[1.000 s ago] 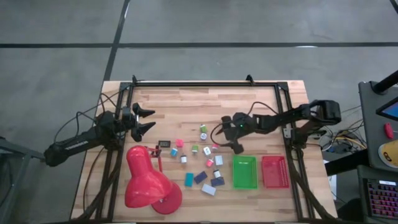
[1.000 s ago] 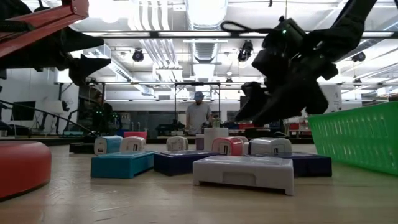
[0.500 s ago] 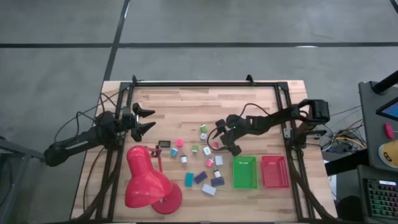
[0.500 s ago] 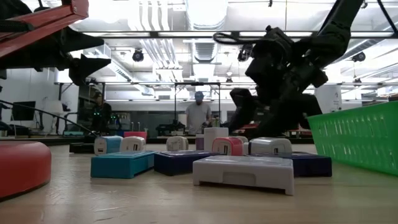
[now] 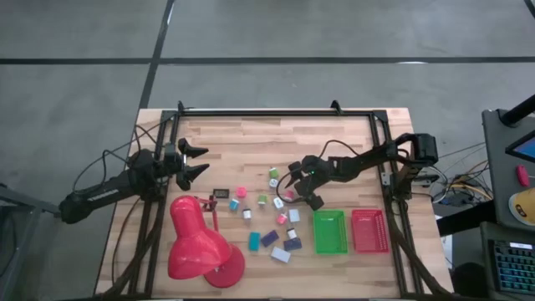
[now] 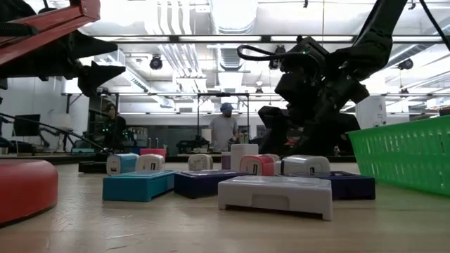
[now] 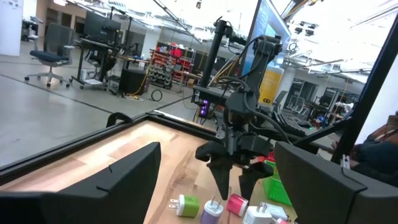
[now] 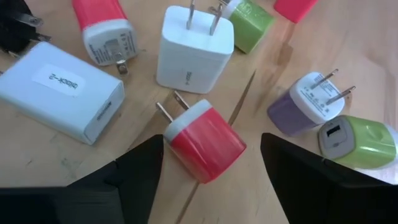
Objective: Pick & Place Office items
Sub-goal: Put the pink charger adapter into the green basket
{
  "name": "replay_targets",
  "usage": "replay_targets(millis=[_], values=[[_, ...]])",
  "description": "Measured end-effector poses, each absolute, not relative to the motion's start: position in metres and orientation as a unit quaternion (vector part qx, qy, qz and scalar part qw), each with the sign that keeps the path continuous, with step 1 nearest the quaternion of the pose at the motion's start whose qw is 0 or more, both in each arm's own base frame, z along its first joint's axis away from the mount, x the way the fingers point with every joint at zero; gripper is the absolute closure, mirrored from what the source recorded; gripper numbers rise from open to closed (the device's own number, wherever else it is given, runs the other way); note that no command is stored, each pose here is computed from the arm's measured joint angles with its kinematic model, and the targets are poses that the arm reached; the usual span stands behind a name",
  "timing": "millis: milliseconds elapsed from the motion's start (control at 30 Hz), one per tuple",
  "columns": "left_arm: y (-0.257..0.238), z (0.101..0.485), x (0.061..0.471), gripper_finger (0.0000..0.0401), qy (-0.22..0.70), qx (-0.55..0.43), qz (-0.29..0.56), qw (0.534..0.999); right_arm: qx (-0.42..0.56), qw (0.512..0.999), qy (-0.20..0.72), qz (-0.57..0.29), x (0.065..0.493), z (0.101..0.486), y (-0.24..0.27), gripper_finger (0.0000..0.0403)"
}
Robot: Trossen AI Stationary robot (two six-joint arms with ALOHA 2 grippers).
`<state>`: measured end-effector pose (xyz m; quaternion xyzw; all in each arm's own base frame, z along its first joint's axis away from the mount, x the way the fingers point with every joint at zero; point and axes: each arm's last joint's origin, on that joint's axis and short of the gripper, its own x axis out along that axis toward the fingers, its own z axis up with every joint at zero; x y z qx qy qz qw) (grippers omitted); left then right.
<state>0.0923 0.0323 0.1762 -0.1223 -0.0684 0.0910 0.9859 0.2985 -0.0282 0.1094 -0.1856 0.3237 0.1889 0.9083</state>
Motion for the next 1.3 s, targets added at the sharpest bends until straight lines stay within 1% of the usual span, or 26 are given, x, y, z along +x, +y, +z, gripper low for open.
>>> replay_targets(millis=[167, 400, 667, 800, 933, 1100, 1300], values=[[0.032, 0.176, 0.092, 0.0081, -0.068, -0.122, 0.091, 0.986, -0.186, 0.909, 0.323, 0.188, 0.299, 0.109, -0.028, 0.0177], [0.032, 0.176, 0.092, 0.0081, -0.068, -0.122, 0.091, 0.986, -0.189, 0.909, 0.320, 0.188, 0.299, 0.110, -0.028, 0.0215], [0.032, 0.176, 0.092, 0.0081, -0.068, -0.122, 0.091, 0.986, -0.190, 0.911, 0.316, 0.187, 0.299, 0.110, -0.028, 0.0245], [0.032, 0.176, 0.092, 0.0081, -0.068, -0.122, 0.091, 0.986, -0.195, 0.921, 0.286, 0.176, 0.304, 0.115, -0.029, 0.0245], [0.032, 0.176, 0.092, 0.0081, -0.068, -0.122, 0.091, 0.986, -0.197, 0.927, 0.270, 0.170, 0.308, 0.120, -0.030, 0.0235], [0.032, 0.176, 0.092, 0.0081, -0.068, -0.122, 0.091, 0.986, -0.193, 0.922, 0.291, 0.167, 0.306, 0.118, -0.030, 0.0219], [0.032, 0.176, 0.092, 0.0081, -0.068, -0.122, 0.091, 0.986, -0.192, 0.920, 0.298, 0.166, 0.305, 0.116, -0.030, 0.0213]])
